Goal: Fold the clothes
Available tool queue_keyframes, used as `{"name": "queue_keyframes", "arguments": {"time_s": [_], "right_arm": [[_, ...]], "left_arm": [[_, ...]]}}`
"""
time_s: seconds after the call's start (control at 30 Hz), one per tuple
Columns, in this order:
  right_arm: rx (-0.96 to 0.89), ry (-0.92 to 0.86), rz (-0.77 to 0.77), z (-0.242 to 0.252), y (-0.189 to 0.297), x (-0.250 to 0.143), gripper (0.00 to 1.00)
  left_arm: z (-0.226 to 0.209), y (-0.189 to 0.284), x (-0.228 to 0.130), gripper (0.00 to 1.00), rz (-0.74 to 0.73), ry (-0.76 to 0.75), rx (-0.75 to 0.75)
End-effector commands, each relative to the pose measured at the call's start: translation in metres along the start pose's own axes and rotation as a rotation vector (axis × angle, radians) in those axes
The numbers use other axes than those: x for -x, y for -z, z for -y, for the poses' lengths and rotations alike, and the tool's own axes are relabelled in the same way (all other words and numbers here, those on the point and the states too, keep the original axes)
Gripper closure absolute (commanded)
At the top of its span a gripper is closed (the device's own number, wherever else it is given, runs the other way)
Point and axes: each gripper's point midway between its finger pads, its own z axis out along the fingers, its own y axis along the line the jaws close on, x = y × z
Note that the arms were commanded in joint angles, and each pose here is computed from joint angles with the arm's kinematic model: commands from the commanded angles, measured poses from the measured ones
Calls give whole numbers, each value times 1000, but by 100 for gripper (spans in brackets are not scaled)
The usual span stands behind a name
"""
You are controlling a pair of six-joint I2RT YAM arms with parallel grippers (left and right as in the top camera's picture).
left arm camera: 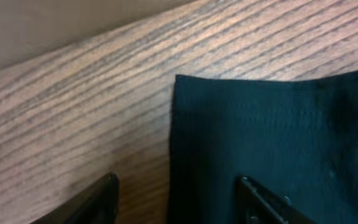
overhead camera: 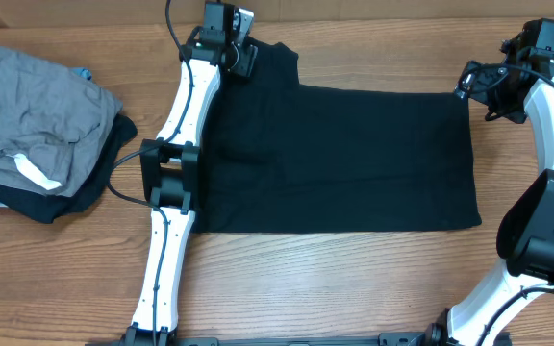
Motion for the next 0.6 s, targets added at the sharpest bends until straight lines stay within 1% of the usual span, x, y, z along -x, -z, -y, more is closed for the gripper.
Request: {"name": "queue_keyframes", "arguments": {"time_s": [0.0,0.07,0.17,0.23,0.3,0.37,0.4,0.43,0.47,0.5,0.57], "right_arm": [[8,7,4,-3,1,0,0],[8,7,3,-3,1,0,0],[8,7,4,-3,1,0,0],[8,7,4,-3,1,0,0],[8,7,3,-3,1,0,0],[8,7,4,-3,1,0,0],[8,7,4,-3,1,0,0],[8,7,4,-3,1,0,0],[8,7,3,-3,1,0,0],[8,7,3,-3,1,0,0],[8,7,4,-3,1,0,0]], "left_arm": [[3,-15,-44,39,-142,-1,41],[9,-15,-47,42,-157,-7,34],[16,-14,-51,49,-175,-11,26],[18,-12,-51,51,-184,-3,26],[18,-5,-42,53,-167,3,26],[16,7,-22,56,-120,8,32],[15,15,-9,52,-85,13,36],[14,21,4,44,-49,13,39],[13,24,10,39,-28,12,41],[13,26,18,36,0,12,43],[16,25,26,35,33,10,24]]}}
